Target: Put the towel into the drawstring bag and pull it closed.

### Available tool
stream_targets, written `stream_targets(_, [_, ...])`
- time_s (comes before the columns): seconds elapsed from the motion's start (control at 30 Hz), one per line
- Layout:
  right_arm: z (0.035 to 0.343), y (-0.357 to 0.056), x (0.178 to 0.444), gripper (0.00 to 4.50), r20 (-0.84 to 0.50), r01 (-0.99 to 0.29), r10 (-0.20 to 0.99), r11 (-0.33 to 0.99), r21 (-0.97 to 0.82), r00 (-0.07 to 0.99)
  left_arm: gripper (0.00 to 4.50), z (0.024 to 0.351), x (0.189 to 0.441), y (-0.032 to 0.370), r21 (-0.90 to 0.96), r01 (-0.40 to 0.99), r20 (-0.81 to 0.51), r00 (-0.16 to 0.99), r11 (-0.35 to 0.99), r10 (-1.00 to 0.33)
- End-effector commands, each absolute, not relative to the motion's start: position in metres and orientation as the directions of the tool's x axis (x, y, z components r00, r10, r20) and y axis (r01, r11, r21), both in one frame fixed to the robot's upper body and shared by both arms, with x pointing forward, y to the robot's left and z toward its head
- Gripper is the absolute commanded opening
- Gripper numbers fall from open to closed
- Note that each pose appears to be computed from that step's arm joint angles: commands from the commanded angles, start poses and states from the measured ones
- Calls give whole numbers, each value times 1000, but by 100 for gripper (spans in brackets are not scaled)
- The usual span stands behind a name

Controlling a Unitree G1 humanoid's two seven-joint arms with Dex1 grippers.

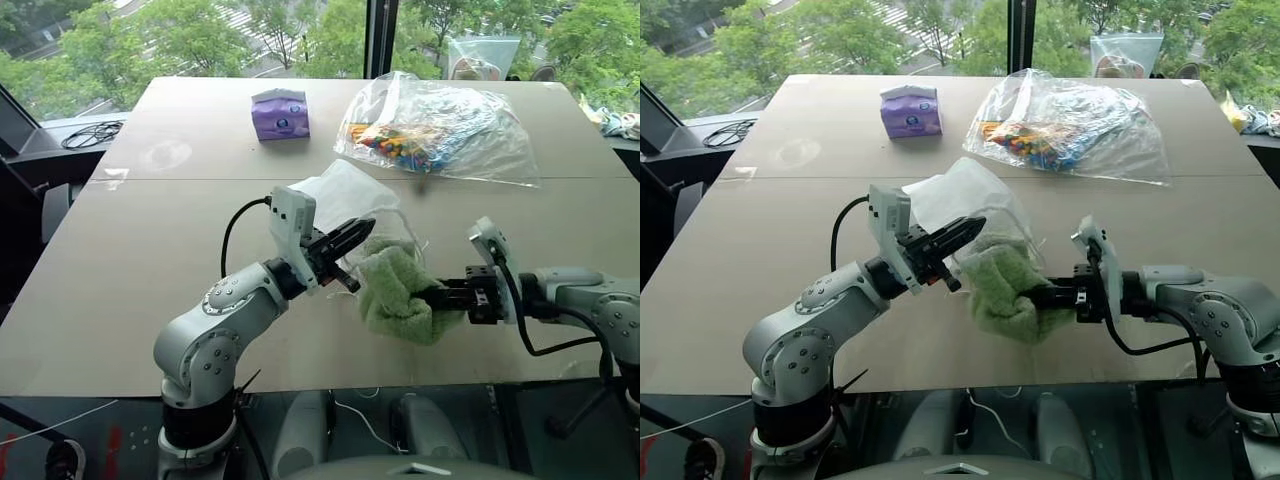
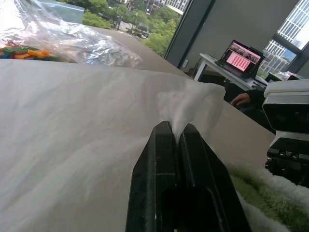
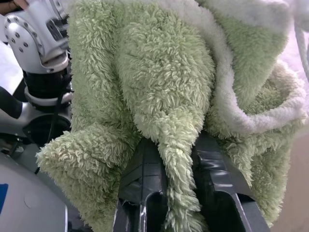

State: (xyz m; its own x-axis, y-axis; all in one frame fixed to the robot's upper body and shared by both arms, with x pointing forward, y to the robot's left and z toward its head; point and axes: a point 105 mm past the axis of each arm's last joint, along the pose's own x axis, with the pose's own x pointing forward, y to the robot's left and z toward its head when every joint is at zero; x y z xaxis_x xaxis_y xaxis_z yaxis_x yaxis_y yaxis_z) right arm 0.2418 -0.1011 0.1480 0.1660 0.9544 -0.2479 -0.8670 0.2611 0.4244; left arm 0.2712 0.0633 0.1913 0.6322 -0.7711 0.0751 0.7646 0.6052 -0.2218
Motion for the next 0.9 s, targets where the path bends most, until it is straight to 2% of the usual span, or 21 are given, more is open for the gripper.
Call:
stream_targets(0.03, [161,-98,248,2,-214,-892,956,267,366,199,0,203,263,59,-190,799,124,595,570,-794])
stream_targets(0.2, [168,-99,273,2,-146,-847,929,369,383,339,0,200,260,58,-202,805,116,585,558,-803])
stream_targets(0.37, [185,-103,291,2,-10,-790,902,383,479,432,0,198,259,58,-205,809,106,578,551,-809])
stream_targets(0.53, [188,-108,308,2,43,-705,845,415,576,533,0,197,257,58,-203,817,101,565,539,-819])
stream_targets(0.67, [206,-95,311,2,190,-656,813,280,701,550,0,196,256,58,-215,823,93,554,526,-827])
stream_targets(0.9, [216,-70,310,2,262,-527,760,122,841,594,0,195,254,57,-234,827,91,541,511,-836])
